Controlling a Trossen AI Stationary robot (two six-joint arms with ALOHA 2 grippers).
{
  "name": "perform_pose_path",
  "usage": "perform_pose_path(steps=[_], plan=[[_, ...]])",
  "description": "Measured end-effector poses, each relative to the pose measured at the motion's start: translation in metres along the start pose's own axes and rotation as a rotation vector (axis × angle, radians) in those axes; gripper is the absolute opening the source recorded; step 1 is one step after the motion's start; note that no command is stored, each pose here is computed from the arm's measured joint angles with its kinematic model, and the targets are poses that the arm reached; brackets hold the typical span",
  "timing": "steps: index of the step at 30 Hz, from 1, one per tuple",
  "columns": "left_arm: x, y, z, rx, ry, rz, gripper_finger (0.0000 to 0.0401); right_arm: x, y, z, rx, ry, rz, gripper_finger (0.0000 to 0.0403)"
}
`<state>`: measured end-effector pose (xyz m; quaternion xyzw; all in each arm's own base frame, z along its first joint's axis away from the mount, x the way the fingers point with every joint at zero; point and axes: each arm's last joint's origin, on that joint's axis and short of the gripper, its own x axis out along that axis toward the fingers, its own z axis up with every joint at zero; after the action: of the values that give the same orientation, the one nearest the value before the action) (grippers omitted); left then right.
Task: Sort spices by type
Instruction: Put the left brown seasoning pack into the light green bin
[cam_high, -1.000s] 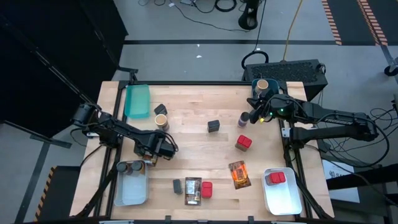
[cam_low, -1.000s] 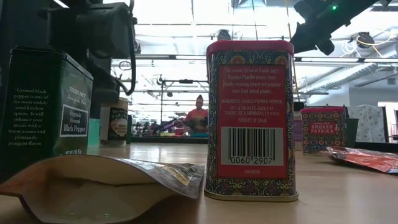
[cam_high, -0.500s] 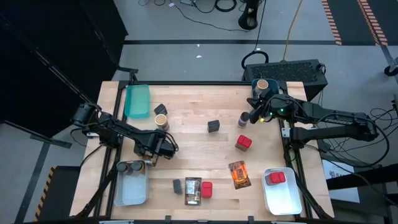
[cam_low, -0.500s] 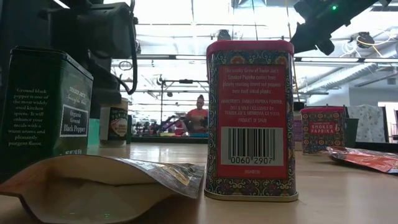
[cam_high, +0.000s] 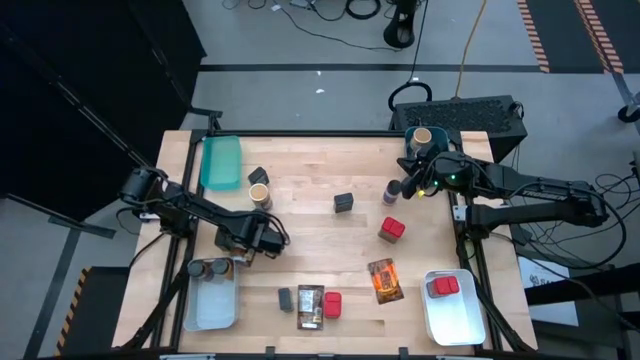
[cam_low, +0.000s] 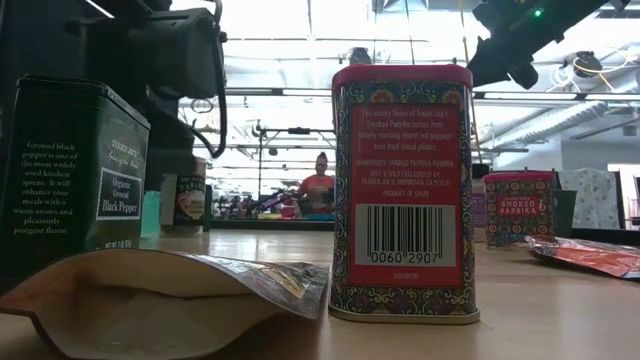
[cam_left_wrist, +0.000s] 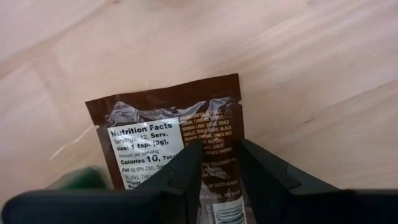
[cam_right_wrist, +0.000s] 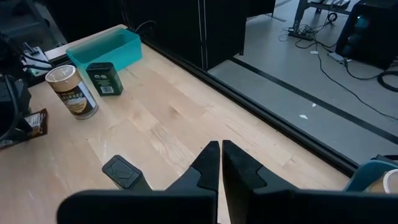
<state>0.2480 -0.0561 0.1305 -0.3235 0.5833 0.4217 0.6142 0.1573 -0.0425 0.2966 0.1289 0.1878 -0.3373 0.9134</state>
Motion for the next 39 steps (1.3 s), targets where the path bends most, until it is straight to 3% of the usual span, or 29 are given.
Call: perform_pose_path(steps=[11,19,25,30,39], plan=[[0.0007,-0.0018,0.0,0.015,-0.001,-0.017,0.0113,0.0,-0.0001,-0.0004,-0.021,0.004,-0.001,0.0],[0.001,-0.0017,-0.0003,0.014,0.007,-0.016,0.0165,0.0,-0.0001,-0.0005,-0.022,0.005,-0.001,0.0],[0.0012,-0.0014,0.0,0.002,-0.013,-0.009,0.017,0.0,-0.0002,-0.0007,-0.023,0.007,-0.002,0.0],[0.0012,-0.0017,0.0002,0.002,-0.018,-0.012,0.0141,0.0,-0.0003,-0.0008,-0.023,0.008,-0.003,0.0],[0.0015,-0.0015,0.0004,0.033,-0.028,-0.008,0.0035,0.0,-0.0003,-0.0008,-0.028,0.008,-0.003,0.0]])
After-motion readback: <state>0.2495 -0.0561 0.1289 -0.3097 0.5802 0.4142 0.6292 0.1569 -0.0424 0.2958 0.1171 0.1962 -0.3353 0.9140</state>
